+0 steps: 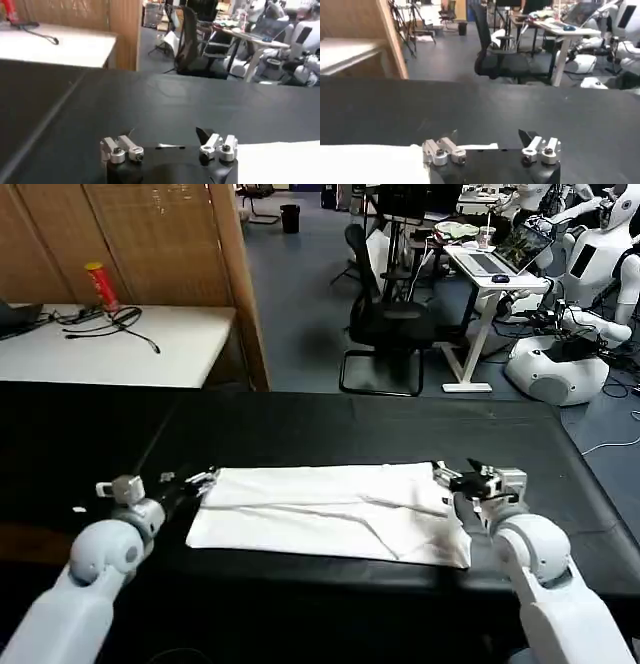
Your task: Fold and organize the clothes.
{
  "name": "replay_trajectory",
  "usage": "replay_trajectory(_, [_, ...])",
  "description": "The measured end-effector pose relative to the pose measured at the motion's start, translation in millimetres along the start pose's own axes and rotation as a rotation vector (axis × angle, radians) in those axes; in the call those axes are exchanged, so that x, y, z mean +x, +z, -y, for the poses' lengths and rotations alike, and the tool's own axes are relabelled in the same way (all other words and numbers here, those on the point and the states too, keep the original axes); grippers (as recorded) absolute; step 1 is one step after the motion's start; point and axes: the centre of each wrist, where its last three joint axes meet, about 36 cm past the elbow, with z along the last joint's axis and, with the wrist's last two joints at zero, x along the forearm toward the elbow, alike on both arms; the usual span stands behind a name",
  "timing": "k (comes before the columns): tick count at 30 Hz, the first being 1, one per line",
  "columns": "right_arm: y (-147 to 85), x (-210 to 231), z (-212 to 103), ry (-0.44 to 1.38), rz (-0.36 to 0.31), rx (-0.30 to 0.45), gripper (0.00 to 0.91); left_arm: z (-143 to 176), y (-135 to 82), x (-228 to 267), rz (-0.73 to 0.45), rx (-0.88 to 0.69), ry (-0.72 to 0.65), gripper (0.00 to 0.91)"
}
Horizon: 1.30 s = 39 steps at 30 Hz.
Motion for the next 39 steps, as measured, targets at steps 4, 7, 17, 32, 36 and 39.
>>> replay_trajectory(4, [-0.2,13.4,3.4,0.003,0.013,0.0,0.878,3.4,20.2,7.5,-0.013,0.024,-0.014,0.878])
replay_trajectory(7, [-1.0,20.6,4.5,0.007,0.023,0.001,0.878,7.3,30.2,12.6,-0.014,0.035,-0.017,0.878])
replay_trajectory(17, [-3.3,26.1,3.6,0.014,0.053,0.016,0.878,13.4,58.5,17.0,-0.036,0.006,-0.048,0.702])
replay_trajectory(32, [-6.0,27.3,0.1,0.011,0.076,0.05,0.878,16.3,70.8,7.7,-0.049,0.051,-0.041,0.068])
replay_trajectory(36, [-6.5,27.7,-0.3,0.012,0.082,0.059,0.878,18.9,71.2,4.5,-0.059,0.018,-0.043,0.0])
replay_trajectory(39, [-7.1,28.1,1.1,0.018,0.086,0.06,0.878,17.4,68.9,2.7,-0.053,-0.051,-0.06,0.0])
